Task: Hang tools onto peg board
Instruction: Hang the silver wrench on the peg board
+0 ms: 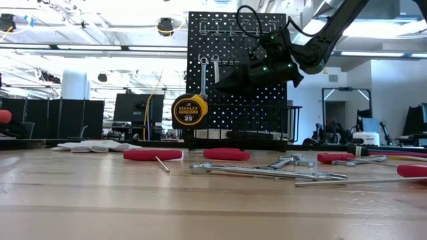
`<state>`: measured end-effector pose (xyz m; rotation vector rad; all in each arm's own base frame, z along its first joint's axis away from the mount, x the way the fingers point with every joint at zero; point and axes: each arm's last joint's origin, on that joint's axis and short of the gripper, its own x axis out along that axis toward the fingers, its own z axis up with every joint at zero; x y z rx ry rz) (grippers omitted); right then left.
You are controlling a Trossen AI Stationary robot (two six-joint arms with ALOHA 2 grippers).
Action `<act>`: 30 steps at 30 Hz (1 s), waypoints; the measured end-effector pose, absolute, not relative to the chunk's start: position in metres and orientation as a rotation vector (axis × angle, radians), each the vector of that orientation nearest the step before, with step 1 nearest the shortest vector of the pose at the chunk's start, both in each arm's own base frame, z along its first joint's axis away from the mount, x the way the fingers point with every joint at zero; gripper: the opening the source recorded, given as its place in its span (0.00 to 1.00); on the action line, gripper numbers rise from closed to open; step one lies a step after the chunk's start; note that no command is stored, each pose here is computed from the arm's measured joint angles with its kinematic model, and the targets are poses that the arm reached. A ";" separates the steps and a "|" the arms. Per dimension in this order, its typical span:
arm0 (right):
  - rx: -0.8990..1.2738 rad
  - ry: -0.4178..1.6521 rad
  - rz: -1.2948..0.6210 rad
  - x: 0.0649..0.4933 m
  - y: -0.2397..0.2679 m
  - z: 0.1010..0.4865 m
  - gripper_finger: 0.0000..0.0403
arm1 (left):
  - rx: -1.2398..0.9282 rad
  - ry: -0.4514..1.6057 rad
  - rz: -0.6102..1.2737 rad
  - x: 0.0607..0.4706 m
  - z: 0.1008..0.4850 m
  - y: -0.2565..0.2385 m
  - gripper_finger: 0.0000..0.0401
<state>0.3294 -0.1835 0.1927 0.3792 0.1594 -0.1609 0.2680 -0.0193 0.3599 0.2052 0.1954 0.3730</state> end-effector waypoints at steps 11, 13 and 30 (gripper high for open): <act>0.377 0.142 -0.162 0.330 -0.185 0.196 0.04 | 0.201 0.195 0.373 0.268 0.360 -0.019 0.16; 0.379 0.138 -0.160 0.330 -0.185 0.196 0.04 | 0.201 0.195 0.373 0.268 0.360 -0.019 0.16; 0.471 0.140 -0.173 0.326 -0.192 0.195 0.07 | 0.201 0.195 0.373 0.268 0.360 -0.019 0.16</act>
